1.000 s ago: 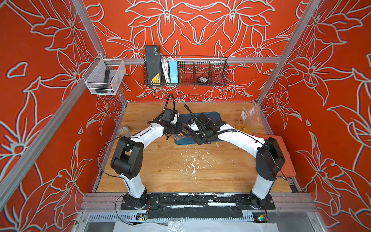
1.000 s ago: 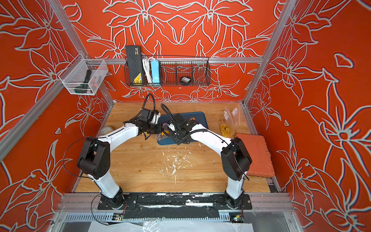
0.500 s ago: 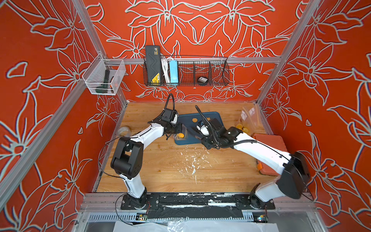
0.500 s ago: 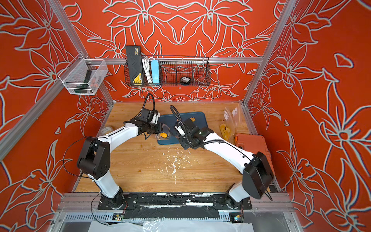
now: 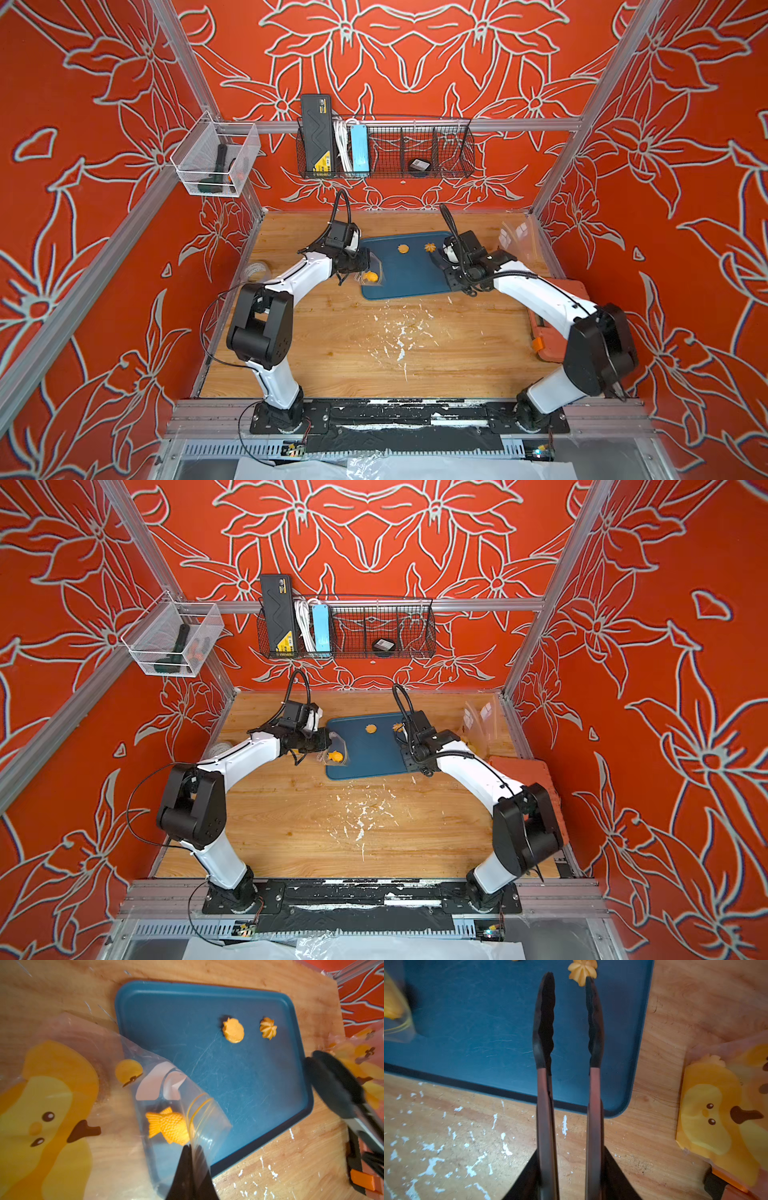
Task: Put the cookies into a resealable bag to prevent moisture
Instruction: Pick up the cookie from the tray.
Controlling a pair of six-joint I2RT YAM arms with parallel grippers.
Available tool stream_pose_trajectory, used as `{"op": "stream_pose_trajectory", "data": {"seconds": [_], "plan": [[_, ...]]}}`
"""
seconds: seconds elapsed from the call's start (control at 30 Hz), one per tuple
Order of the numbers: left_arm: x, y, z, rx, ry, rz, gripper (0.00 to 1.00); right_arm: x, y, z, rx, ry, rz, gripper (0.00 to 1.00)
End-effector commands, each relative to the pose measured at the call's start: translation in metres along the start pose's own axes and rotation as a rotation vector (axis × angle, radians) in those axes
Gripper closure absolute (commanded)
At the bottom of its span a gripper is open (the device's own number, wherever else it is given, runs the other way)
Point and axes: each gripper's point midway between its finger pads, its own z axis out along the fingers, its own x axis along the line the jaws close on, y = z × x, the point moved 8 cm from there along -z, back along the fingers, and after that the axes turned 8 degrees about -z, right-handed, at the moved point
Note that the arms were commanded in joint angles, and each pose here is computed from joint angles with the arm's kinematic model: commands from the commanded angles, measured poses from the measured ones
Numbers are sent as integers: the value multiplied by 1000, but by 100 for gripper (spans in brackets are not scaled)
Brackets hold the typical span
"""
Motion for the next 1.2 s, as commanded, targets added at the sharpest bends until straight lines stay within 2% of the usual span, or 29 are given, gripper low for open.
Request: {"op": "stream_pose_trajectory", "data": {"seconds": [0.0,0.37,0.8,1.0,1.17], "plan": [[-10,14,-4,-30,-56,11,100,-8,17,3,-19,10,19,55],[-8,10,-5,-26,-76,19,100,-21,38,42,40,32,25,49],[-7,9,-5,-24,-81,20,100,-29,56,81,111,31,15,50],[-8,9,-5,-21,-86,22,100,-27,51,78,114,37,20,59],[-10,8,-4,-6,-111,25,100,-30,40,57,82,9,48,63]]}}
